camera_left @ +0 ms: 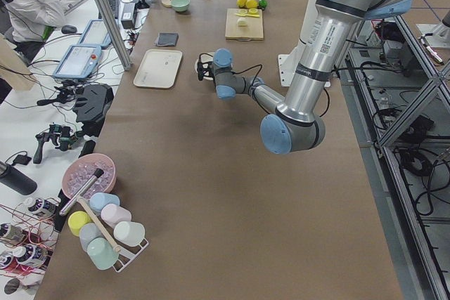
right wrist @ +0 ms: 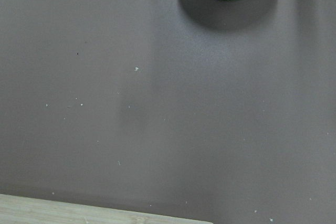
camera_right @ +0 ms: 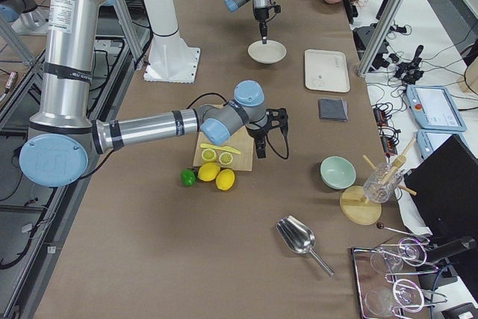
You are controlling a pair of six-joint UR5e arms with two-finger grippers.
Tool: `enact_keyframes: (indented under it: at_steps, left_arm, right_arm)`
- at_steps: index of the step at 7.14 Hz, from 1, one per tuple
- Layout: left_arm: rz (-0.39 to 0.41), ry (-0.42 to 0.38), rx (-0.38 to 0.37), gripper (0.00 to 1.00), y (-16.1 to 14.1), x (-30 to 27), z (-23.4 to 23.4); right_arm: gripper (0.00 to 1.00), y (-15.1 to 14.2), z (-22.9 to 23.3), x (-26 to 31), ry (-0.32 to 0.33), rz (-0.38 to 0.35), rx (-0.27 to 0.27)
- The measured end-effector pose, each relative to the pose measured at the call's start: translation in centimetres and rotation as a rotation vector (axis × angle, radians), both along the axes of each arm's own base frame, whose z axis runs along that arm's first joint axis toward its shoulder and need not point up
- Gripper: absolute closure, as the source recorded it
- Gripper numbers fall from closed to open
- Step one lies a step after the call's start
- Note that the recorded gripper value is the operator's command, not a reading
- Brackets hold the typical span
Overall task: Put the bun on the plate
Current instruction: 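Push the white plate with the left gripper toward the table center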
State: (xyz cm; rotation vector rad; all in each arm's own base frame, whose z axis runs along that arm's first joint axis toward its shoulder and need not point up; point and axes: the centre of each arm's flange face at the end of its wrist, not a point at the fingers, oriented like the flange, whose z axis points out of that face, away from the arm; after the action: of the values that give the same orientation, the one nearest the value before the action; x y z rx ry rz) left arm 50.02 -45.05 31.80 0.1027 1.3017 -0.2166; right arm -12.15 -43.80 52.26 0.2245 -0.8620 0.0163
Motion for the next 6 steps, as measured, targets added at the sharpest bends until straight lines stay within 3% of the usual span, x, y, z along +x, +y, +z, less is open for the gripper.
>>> enact_keyframes:
  at_steps: [1,2,3,6]
  left_arm:
    - [-0.001,-0.016,-0.002,1.0,0.6,1.6,-1.2]
    - [0.006,-0.028,-0.005,0.66,1.2,2.6,-1.9]
    - [0.015,-0.033,-0.004,0.02,1.7,3.2,-2.1]
    - [0.014,-0.01,0.015,0.02,2.2,1.9,-3.4]
  right_arm:
    - [0.0,0.0,0.0,0.0,0.0,0.0,0.0]
    - [0.0,0.0,0.0,0.0,0.0,0.001,-0.001]
    - [0.0,0.0,0.1,0.0,0.0,0.0,-0.003]
    - [0.0,0.2,-0.8,-0.8,-0.016,0.012,-0.021]
